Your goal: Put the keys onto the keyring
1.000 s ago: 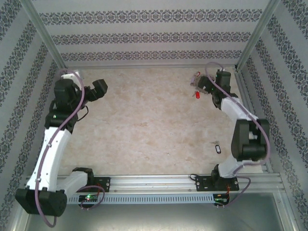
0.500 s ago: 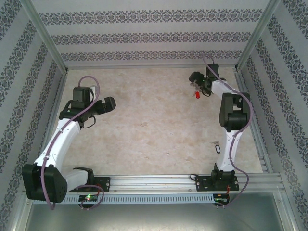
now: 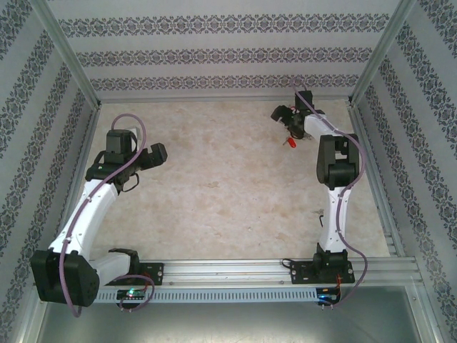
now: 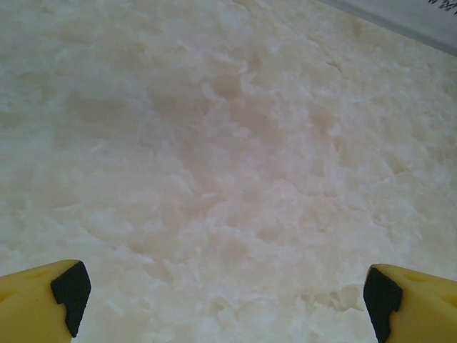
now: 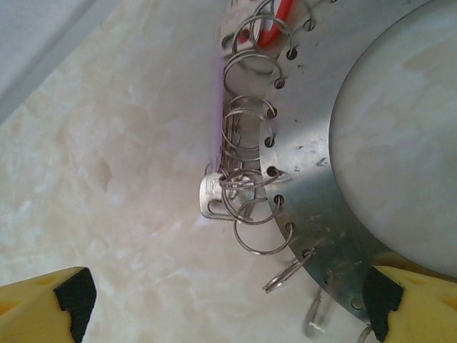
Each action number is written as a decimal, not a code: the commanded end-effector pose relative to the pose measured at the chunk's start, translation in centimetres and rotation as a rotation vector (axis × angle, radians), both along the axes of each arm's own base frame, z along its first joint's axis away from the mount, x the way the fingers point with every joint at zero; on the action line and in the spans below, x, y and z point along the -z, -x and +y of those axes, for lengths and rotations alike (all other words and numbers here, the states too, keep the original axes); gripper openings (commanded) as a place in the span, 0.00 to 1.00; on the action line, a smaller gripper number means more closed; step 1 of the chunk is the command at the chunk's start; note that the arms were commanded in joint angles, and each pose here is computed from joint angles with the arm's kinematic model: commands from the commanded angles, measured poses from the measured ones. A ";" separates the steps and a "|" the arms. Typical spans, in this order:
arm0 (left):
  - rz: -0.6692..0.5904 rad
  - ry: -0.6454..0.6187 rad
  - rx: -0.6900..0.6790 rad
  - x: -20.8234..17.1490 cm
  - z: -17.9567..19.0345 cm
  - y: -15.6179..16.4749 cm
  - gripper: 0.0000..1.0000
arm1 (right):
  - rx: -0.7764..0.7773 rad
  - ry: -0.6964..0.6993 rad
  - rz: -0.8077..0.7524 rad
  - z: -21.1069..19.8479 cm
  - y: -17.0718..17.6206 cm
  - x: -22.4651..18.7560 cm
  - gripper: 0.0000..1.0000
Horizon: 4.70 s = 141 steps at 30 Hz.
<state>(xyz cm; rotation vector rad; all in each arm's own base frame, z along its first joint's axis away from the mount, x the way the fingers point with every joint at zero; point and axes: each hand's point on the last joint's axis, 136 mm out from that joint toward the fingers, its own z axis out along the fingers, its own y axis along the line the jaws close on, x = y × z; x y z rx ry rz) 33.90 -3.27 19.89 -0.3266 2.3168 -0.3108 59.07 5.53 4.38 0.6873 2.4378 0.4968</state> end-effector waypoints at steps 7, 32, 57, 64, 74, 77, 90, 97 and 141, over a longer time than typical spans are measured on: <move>0.005 0.002 -0.003 0.4 -0.2 -0.3 0.99 | -0.117 0.102 0.131 6.5 5.1 0.6 0.97; 0.016 0.062 0.066 0.7 -1.8 -0.3 0.99 | -0.745 0.026 -0.050 28.3 24.8 -10.8 0.98; 0.039 -0.006 -0.026 1.8 0.2 -0.5 0.99 | -0.697 0.339 0.165 15.4 25.3 -1.8 0.40; 0.022 0.001 -0.031 1.5 0.2 -0.4 0.99 | -0.580 0.324 0.192 12.0 23.2 -1.4 0.34; 0.051 0.004 -0.023 2.0 0.0 -0.5 0.99 | -0.584 0.125 0.175 13.6 20.8 -0.7 0.32; 0.050 0.013 -0.010 1.9 -0.3 -0.7 0.99 | -0.620 0.067 0.163 15.4 21.3 -0.4 0.32; 0.077 0.018 -0.011 2.4 -0.3 -0.6 0.99 | -0.723 0.245 0.132 18.3 24.5 -2.2 0.37; 0.088 0.020 -0.015 2.4 -0.3 -0.4 0.99 | -0.754 0.333 0.198 17.6 25.8 -0.1 0.33; 0.086 0.044 -0.009 2.2 -0.7 -0.5 0.99 | -0.607 0.571 0.187 13.3 22.9 -0.6 0.40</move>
